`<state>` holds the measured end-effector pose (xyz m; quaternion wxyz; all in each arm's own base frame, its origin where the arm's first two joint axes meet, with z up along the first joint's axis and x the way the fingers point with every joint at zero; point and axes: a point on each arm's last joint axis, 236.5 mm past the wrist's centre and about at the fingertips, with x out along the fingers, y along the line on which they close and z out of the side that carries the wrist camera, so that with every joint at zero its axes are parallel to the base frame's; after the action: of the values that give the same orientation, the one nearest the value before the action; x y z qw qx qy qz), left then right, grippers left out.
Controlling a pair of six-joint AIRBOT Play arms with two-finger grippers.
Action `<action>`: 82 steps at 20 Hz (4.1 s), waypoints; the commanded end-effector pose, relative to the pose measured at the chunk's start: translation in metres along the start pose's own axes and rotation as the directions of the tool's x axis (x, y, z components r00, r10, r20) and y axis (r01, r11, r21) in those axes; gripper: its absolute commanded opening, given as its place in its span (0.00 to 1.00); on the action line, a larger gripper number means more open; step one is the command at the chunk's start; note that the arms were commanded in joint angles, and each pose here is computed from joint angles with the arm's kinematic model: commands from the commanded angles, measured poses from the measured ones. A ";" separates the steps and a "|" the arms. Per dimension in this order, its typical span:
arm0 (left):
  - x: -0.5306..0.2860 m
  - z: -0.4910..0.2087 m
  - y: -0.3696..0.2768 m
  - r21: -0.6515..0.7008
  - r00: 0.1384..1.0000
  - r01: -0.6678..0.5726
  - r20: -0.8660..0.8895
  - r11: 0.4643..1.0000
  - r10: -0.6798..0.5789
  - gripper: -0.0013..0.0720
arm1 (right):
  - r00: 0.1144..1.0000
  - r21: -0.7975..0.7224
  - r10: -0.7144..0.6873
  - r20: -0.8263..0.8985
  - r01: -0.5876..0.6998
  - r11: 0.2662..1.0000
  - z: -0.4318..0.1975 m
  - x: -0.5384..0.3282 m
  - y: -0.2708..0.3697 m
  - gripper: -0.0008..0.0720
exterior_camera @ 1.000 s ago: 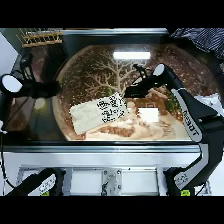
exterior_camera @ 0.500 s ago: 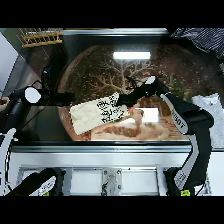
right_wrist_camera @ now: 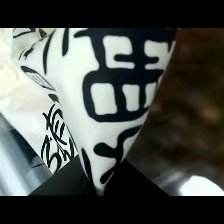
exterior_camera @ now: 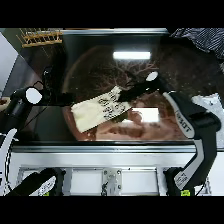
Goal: Fold the clothes and pants, and hang the long-sleeved shirts on hangers.
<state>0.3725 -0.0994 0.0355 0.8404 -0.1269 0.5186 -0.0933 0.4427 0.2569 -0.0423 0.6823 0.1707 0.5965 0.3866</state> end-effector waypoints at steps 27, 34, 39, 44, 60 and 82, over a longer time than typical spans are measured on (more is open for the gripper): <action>0.000 -0.001 0.000 -0.037 1.000 0.000 -0.004 0.999 -0.001 0.02 | 0.358 0.851 -0.892 0.277 0.339 0.401 -0.167 -0.531 -0.173 0.03; 0.000 -0.001 0.000 -0.037 1.000 0.000 -0.004 0.999 -0.001 0.02 | 0.430 0.852 -0.900 -0.076 0.496 0.166 -0.255 -0.494 -0.204 0.03; 0.000 -0.001 -0.001 -0.037 1.000 0.001 -0.005 0.999 -0.001 0.02 | 0.435 0.821 -0.856 -0.279 0.571 0.023 -0.310 -0.469 -0.224 0.03; 0.000 -0.001 -0.001 -0.037 1.000 0.001 -0.005 0.999 -0.001 0.02 | 0.441 0.814 -0.833 -0.336 0.581 -0.021 -0.335 -0.457 -0.236 0.03; 0.003 -0.005 -0.017 0.004 1.000 0.019 -0.005 1.000 -0.019 0.02 | 0.418 0.505 -0.700 0.578 0.491 0.710 -0.090 -0.432 -0.063 1.00; 0.005 -0.011 -0.034 0.044 0.999 0.040 -0.016 0.998 -0.040 0.02 | 0.725 -0.018 -0.335 0.601 0.432 0.902 -0.034 -0.275 0.098 0.04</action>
<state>0.3644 -0.1340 0.0365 0.8367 -0.1187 0.5206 -0.1221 0.3818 0.1097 0.2066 0.9090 0.0997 0.3463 0.2095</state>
